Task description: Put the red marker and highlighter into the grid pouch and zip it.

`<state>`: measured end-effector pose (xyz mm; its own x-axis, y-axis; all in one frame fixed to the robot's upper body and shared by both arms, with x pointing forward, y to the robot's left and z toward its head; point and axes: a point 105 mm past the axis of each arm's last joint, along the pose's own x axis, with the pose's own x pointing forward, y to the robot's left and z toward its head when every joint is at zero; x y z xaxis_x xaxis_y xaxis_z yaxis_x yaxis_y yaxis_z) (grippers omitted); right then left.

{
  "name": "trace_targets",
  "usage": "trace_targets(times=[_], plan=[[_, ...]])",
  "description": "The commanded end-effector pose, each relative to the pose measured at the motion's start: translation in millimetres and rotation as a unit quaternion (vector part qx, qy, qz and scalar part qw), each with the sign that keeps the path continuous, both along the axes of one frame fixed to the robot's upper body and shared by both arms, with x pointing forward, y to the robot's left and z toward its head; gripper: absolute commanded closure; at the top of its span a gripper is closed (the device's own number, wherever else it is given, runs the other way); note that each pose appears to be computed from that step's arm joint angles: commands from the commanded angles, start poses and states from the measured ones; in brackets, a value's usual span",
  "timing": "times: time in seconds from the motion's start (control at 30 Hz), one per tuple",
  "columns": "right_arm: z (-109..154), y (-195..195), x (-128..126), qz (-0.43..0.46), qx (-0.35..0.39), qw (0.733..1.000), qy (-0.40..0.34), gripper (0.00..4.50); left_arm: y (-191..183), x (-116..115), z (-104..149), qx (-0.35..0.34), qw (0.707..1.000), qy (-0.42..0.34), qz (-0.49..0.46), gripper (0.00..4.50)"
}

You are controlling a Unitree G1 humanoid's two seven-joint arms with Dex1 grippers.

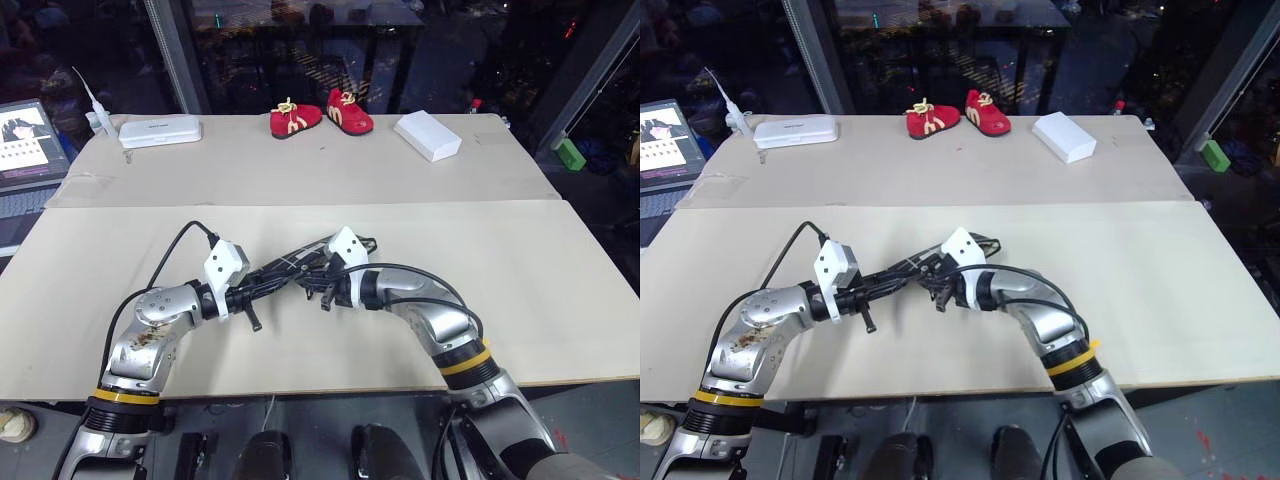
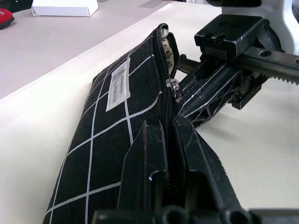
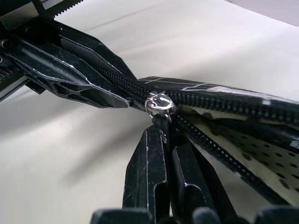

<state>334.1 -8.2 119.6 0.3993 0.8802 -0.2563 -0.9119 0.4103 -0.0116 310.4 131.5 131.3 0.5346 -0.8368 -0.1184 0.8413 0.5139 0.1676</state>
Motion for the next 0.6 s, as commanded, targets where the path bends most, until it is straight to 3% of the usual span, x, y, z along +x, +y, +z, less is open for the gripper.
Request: trace_targets(times=[0.03,0.37,0.6], plan=[[15,-23,-1,-0.007,-0.004,1.0,-0.03,4.45,-1,0,10,-0.009,1.0,-0.021,-0.003,4.5],[24,-131,23,-0.11,-0.106,0.986,-0.062,4.45,1,-1,8,-0.006,1.0,-0.017,-0.005,4.5],[14,-128,20,-0.097,-0.104,0.989,-0.049,4.45,-1,0,7,-0.007,1.0,-0.018,-0.009,4.5]])
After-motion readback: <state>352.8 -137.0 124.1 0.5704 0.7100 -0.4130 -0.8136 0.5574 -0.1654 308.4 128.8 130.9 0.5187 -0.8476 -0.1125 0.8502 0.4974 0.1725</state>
